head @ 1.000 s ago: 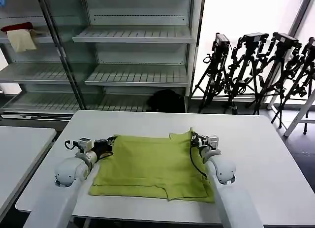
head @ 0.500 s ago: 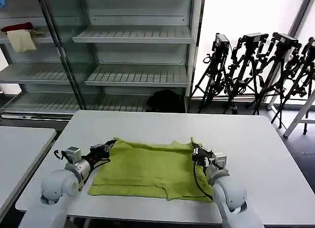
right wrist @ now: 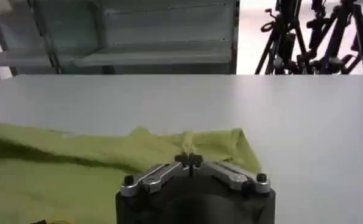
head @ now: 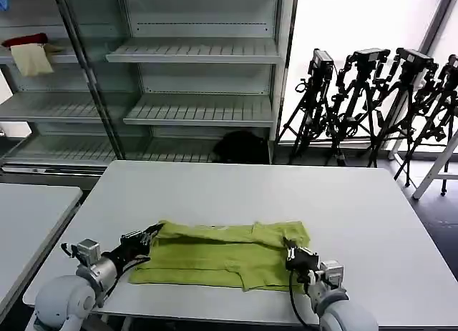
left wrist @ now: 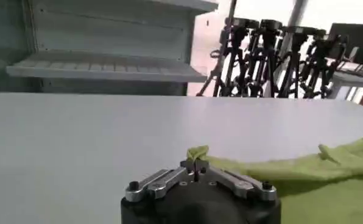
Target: Fold and organize the clothes.
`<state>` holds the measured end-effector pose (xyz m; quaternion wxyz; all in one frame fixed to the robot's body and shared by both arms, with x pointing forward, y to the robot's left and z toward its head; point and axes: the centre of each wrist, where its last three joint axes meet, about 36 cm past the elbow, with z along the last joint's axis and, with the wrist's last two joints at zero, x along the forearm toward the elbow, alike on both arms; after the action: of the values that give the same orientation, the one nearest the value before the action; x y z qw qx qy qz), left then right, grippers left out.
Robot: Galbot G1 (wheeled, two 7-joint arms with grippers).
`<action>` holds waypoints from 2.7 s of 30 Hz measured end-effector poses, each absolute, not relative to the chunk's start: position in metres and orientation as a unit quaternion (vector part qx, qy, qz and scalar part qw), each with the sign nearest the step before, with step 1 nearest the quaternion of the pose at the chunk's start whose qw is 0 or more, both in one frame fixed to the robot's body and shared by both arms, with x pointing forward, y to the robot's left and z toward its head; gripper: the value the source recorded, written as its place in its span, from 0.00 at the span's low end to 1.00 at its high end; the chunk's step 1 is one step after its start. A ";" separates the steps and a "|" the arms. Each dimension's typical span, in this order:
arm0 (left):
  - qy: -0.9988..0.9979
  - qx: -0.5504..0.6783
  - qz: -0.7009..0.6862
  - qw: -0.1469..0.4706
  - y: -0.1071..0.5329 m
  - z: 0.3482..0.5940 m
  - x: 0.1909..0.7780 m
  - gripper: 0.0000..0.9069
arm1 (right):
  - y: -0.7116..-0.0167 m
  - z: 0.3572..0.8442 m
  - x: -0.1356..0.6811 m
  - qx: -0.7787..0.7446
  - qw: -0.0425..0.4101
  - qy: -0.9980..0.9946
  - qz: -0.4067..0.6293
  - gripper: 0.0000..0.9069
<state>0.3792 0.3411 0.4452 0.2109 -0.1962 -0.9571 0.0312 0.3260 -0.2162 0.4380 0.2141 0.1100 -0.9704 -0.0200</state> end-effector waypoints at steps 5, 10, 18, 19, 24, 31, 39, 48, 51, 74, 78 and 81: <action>-0.956 -0.195 0.023 0.216 0.342 0.446 0.369 0.00 | -0.218 0.441 0.316 0.109 0.216 -0.970 -0.022 0.00; -0.956 -0.191 0.018 0.221 0.342 0.447 0.362 0.00 | -0.221 0.444 0.309 0.106 0.217 -0.970 -0.022 0.00; -0.955 -0.187 0.007 0.229 0.341 0.445 0.353 0.23 | -0.222 0.443 0.301 0.103 0.224 -0.969 -0.019 1.00; -0.955 -0.187 0.006 0.230 0.340 0.445 0.353 0.78 | -0.222 0.442 0.300 0.103 0.224 -0.969 -0.018 1.00; -0.955 -0.184 -0.004 0.231 0.335 0.444 0.349 1.00 | -0.218 0.437 0.298 0.095 0.228 -0.969 0.001 1.00; -0.959 -0.174 -0.017 0.223 0.326 0.448 0.348 1.00 | -0.215 0.431 0.300 0.061 0.221 -0.971 0.064 1.00; -0.968 -0.153 -0.002 0.200 0.323 0.456 0.343 1.00 | -0.220 0.431 0.301 0.028 0.211 -0.971 0.111 1.00; -0.978 -0.096 0.022 0.186 0.313 0.454 0.325 1.00 | -0.234 0.458 0.307 0.033 0.125 -0.991 0.028 1.00; -0.978 -0.075 0.025 0.194 0.306 0.444 0.317 1.00 | -0.239 0.473 0.311 0.036 0.086 -0.996 -0.009 1.00; -0.974 -0.014 0.030 0.225 0.264 0.407 0.297 0.01 | -0.258 0.507 0.328 0.026 0.001 -0.996 -0.085 1.00; -0.974 -0.023 0.033 0.223 0.258 0.406 0.295 0.00 | -0.261 0.508 0.328 0.022 -0.001 -0.996 -0.087 1.00; -0.974 -0.030 0.033 0.222 0.253 0.407 0.295 0.00 | -0.263 0.509 0.328 0.018 -0.001 -0.996 -0.087 1.00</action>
<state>0.2953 0.2532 0.4068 0.2218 -0.0304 -0.9741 0.0328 0.3282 -0.2625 0.5087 -0.0009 0.0185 -0.9961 -0.0865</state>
